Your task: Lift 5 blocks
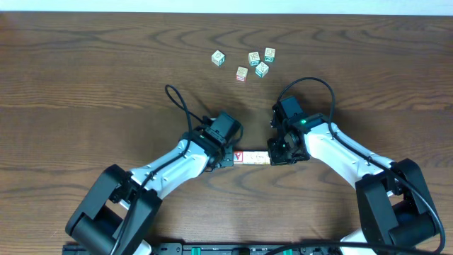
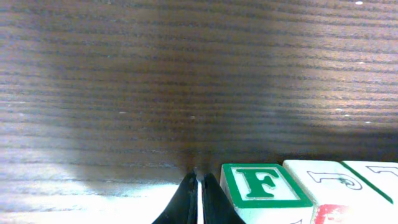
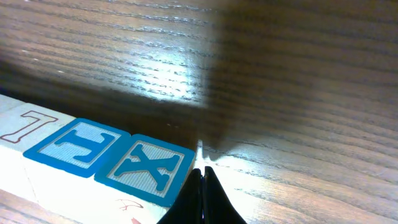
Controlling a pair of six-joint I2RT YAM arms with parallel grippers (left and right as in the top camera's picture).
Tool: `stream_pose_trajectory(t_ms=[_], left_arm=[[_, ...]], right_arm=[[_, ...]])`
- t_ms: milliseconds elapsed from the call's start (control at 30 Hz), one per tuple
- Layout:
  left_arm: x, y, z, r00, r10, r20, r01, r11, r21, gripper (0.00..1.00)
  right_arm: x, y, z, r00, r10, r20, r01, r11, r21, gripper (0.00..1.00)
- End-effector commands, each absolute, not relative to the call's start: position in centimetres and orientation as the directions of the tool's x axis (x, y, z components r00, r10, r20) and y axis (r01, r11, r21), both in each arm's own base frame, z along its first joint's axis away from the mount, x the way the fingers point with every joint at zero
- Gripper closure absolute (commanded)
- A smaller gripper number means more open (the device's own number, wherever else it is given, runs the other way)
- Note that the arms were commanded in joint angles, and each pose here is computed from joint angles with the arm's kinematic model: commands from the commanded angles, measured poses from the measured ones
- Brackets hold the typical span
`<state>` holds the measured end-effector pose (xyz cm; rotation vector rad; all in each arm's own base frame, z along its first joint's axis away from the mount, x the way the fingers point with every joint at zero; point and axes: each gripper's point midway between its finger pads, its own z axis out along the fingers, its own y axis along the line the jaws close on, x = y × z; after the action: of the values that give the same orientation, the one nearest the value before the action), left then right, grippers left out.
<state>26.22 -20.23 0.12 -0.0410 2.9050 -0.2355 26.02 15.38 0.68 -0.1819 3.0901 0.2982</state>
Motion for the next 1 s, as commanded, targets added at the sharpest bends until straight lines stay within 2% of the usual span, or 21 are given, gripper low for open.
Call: stream_pose_trajectory(t_ms=[0,467,967], left_arm=[[25.7,-23.4,1.4,-0.974,-0.044,-0.221,0.017,0.964,-0.266,0.92],[26.0,-24.0,2.0,-0.97,-0.045,-0.239,0.03,0.954,-0.299,0.92],[25.8,-24.5,3.1,-0.967,-0.001,-0.255,0.085,0.943,-0.323,0.93]], right_arm=[[24.1,20.6,2.9,-0.985,-0.171,-0.005,-0.155,0.881,0.447,0.99],[24.1,20.6,2.9,-0.997,-0.054,0.055,-0.024,0.896,0.443,0.99],[25.0,20.6,3.3,-0.992,-0.124,-0.011,-0.117,0.892,0.436,0.99]])
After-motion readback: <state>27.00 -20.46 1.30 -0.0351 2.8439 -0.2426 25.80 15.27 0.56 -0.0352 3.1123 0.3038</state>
